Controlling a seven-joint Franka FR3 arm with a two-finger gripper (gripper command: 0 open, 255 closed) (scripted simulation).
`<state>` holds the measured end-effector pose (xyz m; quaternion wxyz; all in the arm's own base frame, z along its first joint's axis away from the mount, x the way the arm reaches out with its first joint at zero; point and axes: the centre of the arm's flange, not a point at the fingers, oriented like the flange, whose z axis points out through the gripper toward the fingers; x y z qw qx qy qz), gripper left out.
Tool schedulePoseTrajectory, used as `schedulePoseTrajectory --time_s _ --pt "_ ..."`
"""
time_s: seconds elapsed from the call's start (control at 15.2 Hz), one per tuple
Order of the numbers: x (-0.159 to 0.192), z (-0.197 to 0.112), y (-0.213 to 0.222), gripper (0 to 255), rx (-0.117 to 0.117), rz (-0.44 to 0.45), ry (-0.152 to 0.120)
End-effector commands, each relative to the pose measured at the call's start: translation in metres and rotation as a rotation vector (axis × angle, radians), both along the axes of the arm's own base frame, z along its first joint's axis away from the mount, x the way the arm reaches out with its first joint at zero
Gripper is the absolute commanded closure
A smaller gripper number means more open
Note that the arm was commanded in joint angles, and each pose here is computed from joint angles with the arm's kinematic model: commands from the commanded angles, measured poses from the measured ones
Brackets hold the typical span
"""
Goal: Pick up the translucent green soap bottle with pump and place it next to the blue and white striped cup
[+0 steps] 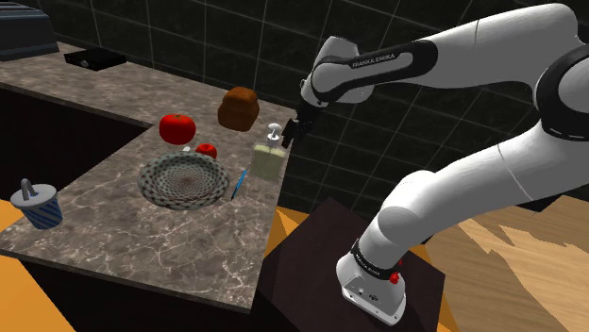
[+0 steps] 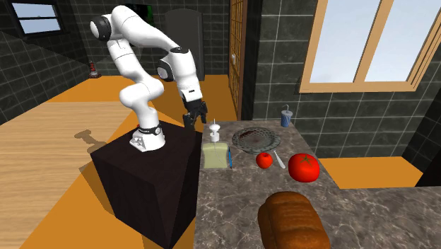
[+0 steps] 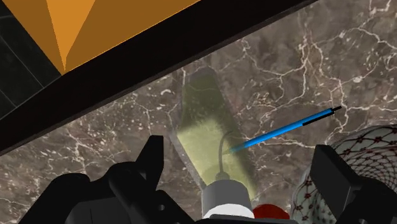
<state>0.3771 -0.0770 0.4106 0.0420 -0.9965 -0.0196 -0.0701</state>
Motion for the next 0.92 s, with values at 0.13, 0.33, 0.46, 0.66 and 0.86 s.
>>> schedulePoseTrajectory --time_s 0.13,0.33,0.46,0.66,0.86 --pt "0.018 -0.047 -0.019 0 0.010 -0.018 -0.026" --pt "0.021 -0.063 -0.018 0 0.010 -0.018 -0.026" --pt "0.022 -0.073 -0.017 0 0.010 -0.018 -0.026" --pt "0.025 -0.087 -0.015 0 0.010 -0.018 -0.026" --pt "0.025 -0.087 -0.015 0 0.010 -0.018 -0.026"
